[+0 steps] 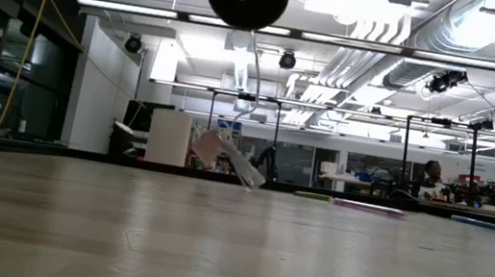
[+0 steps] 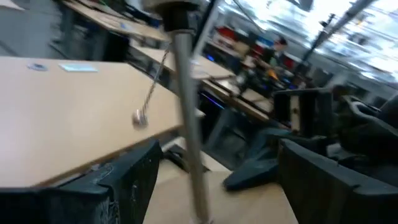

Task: Screw lightbulb
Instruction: Insert the light bulb into the lamp

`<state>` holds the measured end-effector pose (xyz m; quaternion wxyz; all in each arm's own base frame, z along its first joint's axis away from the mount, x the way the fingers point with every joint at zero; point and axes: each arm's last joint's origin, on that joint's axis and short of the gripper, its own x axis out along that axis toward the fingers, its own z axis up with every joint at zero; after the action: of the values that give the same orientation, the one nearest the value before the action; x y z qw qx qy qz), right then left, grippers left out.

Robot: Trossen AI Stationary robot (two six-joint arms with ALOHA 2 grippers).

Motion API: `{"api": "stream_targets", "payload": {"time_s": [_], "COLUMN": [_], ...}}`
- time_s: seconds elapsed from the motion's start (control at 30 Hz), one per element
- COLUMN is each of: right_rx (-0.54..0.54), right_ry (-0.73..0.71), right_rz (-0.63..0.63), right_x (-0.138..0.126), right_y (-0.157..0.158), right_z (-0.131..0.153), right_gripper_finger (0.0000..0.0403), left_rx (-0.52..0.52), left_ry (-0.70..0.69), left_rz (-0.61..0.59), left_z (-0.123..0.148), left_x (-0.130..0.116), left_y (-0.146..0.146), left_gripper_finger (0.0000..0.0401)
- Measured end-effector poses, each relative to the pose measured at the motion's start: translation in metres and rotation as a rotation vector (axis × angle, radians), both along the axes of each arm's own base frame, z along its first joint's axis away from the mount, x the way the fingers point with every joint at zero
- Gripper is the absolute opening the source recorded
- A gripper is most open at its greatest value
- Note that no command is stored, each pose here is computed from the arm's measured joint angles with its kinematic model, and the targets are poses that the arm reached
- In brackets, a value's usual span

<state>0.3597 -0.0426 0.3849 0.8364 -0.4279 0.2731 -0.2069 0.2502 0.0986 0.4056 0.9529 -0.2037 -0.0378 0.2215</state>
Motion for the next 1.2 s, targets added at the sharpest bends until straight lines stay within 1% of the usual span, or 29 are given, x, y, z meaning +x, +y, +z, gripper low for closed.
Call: {"api": "stream_targets", "payload": {"time_s": [0.13,0.3,0.37,0.43,0.47,0.53,0.6,0.67,0.7,0.73,0.87,0.97,1.03,1.07,1.1,1.2], "right_rx": [-0.013,-0.030,-0.057,-0.077,-0.079,-0.079,-0.090,-0.099,-0.099,-0.100,-0.113,-0.123,-0.100,-0.082,-0.062,-0.040], "right_ry": [0.016,0.027,0.043,0.059,0.061,0.066,0.075,0.083,0.083,0.084,0.093,0.096,0.077,0.063,0.048,0.023], "right_rz": [0.016,0.030,0.023,0.021,0.024,0.029,0.039,0.043,0.043,0.039,0.043,0.039,0.032,0.028,0.017,-0.015], "right_x": [0.001,0.001,0.001,0.001,0.001,0.001,0.001,0.001,0.001,0.001,0.001,0.001,0.002,0.002,0.002,0.000], "right_y": [0.004,0.009,0.010,0.011,0.012,0.014,0.015,0.015,0.015,0.015,0.015,0.015,0.015,0.015,0.015,0.014], "right_z": [-0.001,-0.001,-0.001,-0.001,-0.001,-0.001,-0.002,-0.002,-0.002,-0.002,-0.002,-0.002,-0.002,-0.002,-0.002,0.000], "right_gripper_finger": [0.0127,0.0127,0.0127,0.0127,0.0127,0.0127,0.0127,0.0127,0.0126,0.0126,0.0126,0.0126,0.0126,0.0134,0.0154,0.0237], "left_rx": [-0.020,-0.077,-0.095,-0.117,-0.119,-0.110,-0.088,-0.069,-0.065,-0.064,-0.059,-0.035,-0.011,0.001,0.016,0.086], "left_ry": [0.035,0.092,0.114,0.108,0.100,0.075,0.035,0.017,0.014,0.009,0.011,0.022,0.040,0.051,0.062,0.105], "left_rz": [-0.006,0.008,0.025,0.059,0.070,0.080,0.084,0.079,0.079,0.074,0.070,0.071,0.086,0.101,0.113,0.188], "left_z": [0.005,0.000,-0.002,-0.004,-0.004,-0.002,0.003,0.005,0.005,0.005,0.005,0.007,0.008,0.009,0.009,0.011], "left_x": [0.014,0.023,0.023,0.025,0.025,0.025,0.026,0.027,0.028,0.029,0.030,0.027,0.023,0.021,0.020,0.013], "left_y": [0.005,0.010,0.011,0.013,0.014,0.014,0.015,0.015,0.015,0.014,0.013,0.012,0.011,0.011,0.011,0.016], "left_gripper_finger": [0.0297,0.0296,0.0287,0.0266,0.0250,0.0203,0.0133,0.0054,0.0030,0.0022,0.0022,0.0022,0.0022,0.0022,0.0022,0.0022]}}
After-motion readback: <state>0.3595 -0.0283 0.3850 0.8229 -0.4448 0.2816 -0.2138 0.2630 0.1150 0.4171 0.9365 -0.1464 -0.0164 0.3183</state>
